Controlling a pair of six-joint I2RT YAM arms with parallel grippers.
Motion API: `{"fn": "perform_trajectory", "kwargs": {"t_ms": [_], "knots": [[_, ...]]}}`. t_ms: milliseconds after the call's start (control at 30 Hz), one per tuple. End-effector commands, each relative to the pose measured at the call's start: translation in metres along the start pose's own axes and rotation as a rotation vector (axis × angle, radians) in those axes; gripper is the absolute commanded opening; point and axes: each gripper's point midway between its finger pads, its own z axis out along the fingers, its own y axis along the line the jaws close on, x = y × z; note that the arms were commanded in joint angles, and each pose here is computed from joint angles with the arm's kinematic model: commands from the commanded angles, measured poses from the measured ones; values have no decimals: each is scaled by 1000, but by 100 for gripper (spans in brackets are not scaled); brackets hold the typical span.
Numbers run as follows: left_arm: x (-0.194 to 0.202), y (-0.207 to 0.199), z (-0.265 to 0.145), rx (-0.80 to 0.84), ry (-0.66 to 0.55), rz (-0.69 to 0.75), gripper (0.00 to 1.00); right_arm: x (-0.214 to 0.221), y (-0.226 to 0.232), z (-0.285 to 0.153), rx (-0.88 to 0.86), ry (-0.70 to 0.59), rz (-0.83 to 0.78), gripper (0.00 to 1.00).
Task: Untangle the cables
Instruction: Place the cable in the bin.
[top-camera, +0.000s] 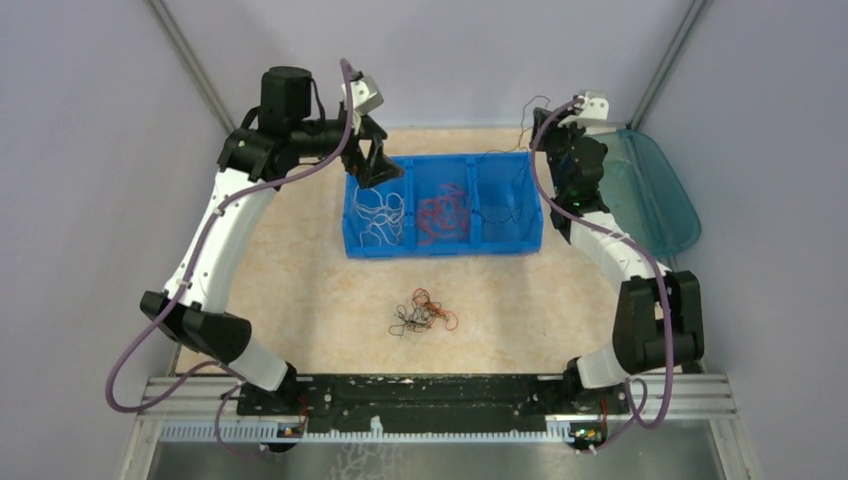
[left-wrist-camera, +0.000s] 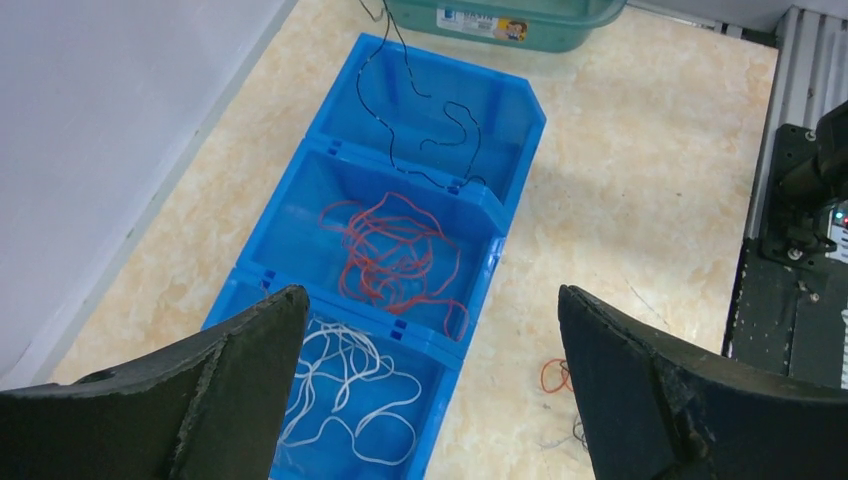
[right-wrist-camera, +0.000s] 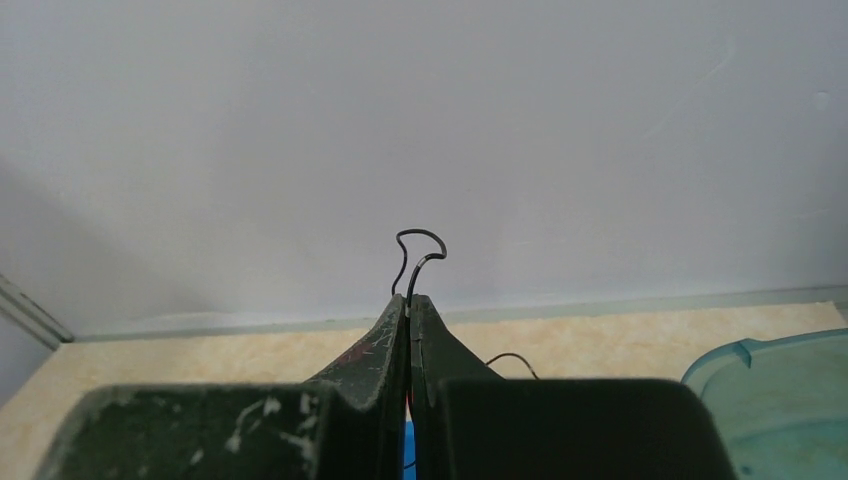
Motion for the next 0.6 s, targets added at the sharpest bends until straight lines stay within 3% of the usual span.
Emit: {"fn": "perform_trajectory", "kwargs": {"t_ms": [0, 167, 567], "knots": [[6, -8, -20, -34, 42, 3, 100, -39, 14, 12, -1, -105, -182, 0], [8, 4, -31, -124, 63, 6, 100, -19, 15, -7, 19, -29, -294, 0], [-6, -2, -43, -150, 15, 18, 100, -40, -41, -35, 209, -29, -270, 0]]}}
